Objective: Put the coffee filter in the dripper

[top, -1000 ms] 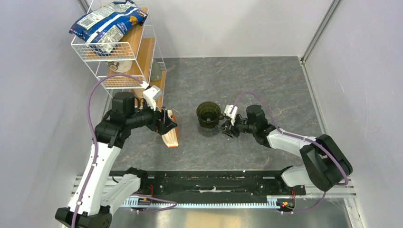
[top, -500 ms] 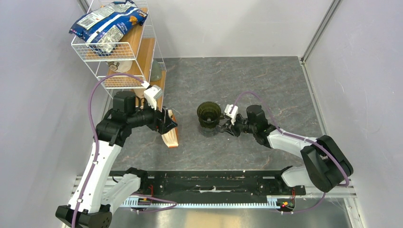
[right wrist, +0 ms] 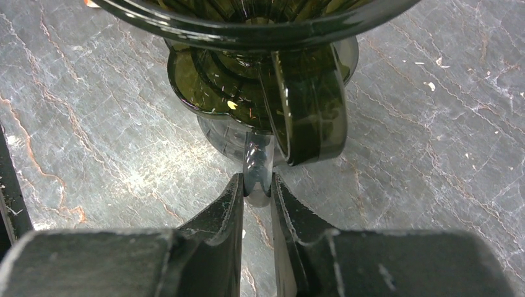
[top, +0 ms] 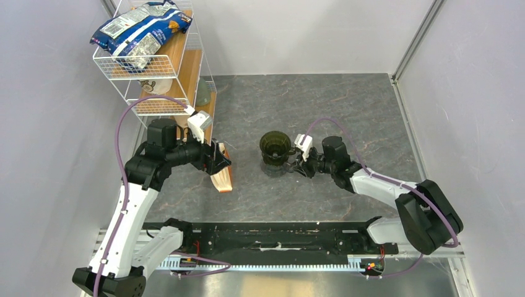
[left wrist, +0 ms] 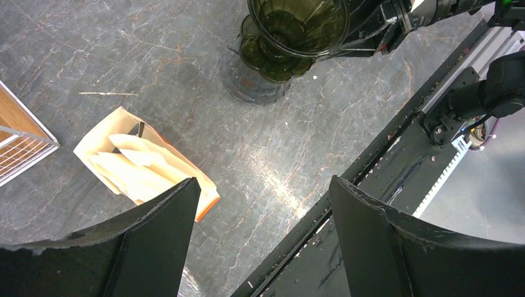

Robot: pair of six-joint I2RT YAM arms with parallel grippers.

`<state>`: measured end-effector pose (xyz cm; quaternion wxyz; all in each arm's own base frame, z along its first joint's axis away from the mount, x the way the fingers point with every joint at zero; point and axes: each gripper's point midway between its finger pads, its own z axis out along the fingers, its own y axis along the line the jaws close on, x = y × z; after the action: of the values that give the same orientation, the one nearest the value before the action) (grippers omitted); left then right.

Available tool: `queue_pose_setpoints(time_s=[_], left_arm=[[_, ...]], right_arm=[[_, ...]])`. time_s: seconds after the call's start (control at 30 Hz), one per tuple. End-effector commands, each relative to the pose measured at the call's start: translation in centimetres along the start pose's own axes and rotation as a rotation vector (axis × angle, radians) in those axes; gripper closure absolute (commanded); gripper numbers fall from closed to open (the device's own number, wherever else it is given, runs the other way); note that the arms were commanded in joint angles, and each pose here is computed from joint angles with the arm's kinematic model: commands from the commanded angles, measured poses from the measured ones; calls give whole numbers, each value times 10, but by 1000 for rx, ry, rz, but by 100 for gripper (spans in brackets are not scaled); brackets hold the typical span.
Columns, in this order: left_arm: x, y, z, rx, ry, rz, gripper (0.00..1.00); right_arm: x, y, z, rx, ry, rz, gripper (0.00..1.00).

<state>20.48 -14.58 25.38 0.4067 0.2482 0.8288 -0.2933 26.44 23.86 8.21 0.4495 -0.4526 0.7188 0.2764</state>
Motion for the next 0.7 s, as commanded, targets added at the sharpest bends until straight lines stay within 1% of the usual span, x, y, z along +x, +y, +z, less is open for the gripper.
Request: queue_pose_setpoints(time_s=[0.0,0.03,0.1,0.17,0.3,0.33,0.43,0.47,0.67], left_arm=[[-7,1,-4,-12,-28,25,15],[-6,1,-3,-13,-26,20,15],[-4,1,-3,-15,-23,6,15],[-2,1,-3,-18,-20,-5,15],[1,4,-5,-41,-16,-8,15],[2,5,-5,-49,-15,-10,15],[3,8,-7,-69,-12,-15,15],[4,8,-9,-77,-11,-16,15],[15,12,-18,-126,17,-40,17]], right_arm=[[-30,-13,-4,57,-64,-1,73],[-30,-14,-4,62,-62,2,70],[-30,-15,-5,70,-62,10,68],[-31,-17,-6,85,-63,20,61],[-32,-20,-9,112,-67,30,54],[-33,-19,-10,113,-66,33,50],[-34,-18,-18,126,-67,27,34],[-34,-17,-21,135,-64,29,31],[-43,-5,-51,155,-58,51,24]])
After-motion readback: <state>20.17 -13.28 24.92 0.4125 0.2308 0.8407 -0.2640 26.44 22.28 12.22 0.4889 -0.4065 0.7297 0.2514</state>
